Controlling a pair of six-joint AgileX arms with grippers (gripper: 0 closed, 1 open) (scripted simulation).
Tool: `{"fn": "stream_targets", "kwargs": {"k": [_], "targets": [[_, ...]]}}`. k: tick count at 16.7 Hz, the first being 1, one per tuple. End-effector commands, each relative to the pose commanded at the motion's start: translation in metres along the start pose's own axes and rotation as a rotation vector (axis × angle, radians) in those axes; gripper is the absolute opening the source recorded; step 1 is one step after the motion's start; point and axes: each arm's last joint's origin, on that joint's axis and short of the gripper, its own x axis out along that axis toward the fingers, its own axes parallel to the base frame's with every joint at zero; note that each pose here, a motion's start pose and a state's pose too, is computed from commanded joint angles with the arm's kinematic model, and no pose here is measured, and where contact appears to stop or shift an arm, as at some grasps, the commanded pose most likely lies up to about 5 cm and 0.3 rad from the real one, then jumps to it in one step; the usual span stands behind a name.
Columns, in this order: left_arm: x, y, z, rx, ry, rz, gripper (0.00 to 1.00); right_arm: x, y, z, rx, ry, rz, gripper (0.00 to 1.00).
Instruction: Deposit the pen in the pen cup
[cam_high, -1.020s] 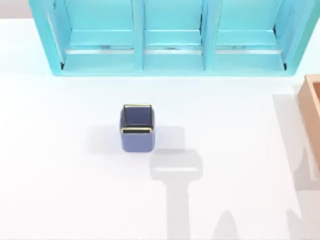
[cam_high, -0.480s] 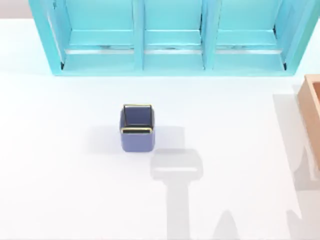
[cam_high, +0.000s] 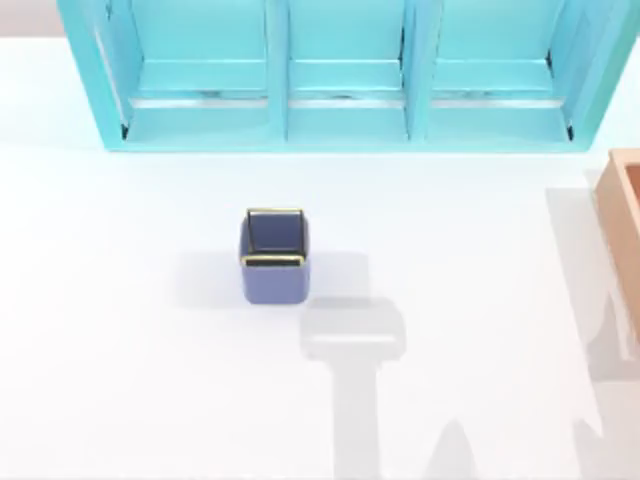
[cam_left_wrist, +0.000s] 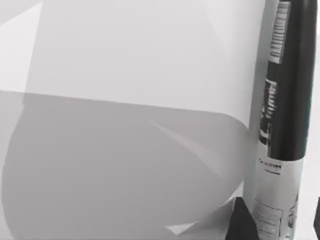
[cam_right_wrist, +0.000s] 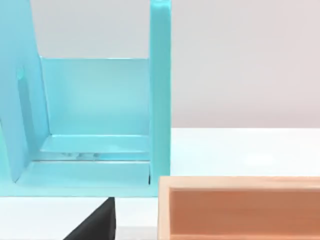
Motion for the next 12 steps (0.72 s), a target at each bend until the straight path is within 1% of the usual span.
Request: {"fn": "stream_targets", "kwargs": {"k": [2, 3, 10, 11, 12], "targets": [[0.0, 0.0, 0.0, 0.0, 0.0, 0.0, 0.02, 0.0, 0.0, 0.0, 0.0, 0.0, 0.0, 1.0], [0.0, 0.0, 0.0, 0.0, 0.0, 0.0, 0.0, 0.0, 0.0, 0.0, 0.0, 0.0, 0.0, 1.0], [0.0, 0.0, 0.0, 0.0, 0.0, 0.0, 0.0, 0.0, 0.0, 0.0, 0.0, 0.0, 0.0, 1.0], [-0.031, -0.003, 0.007, 0.005, -0.064, 0.003, 0.0, 0.0, 0.0, 0.0, 0.0, 0.0, 0.0, 1.0], [-0.032, -0.003, 0.008, 0.004, -0.065, 0.003, 0.0, 0.0, 0.0, 0.0, 0.0, 0.0, 0.0, 1.0]]}}
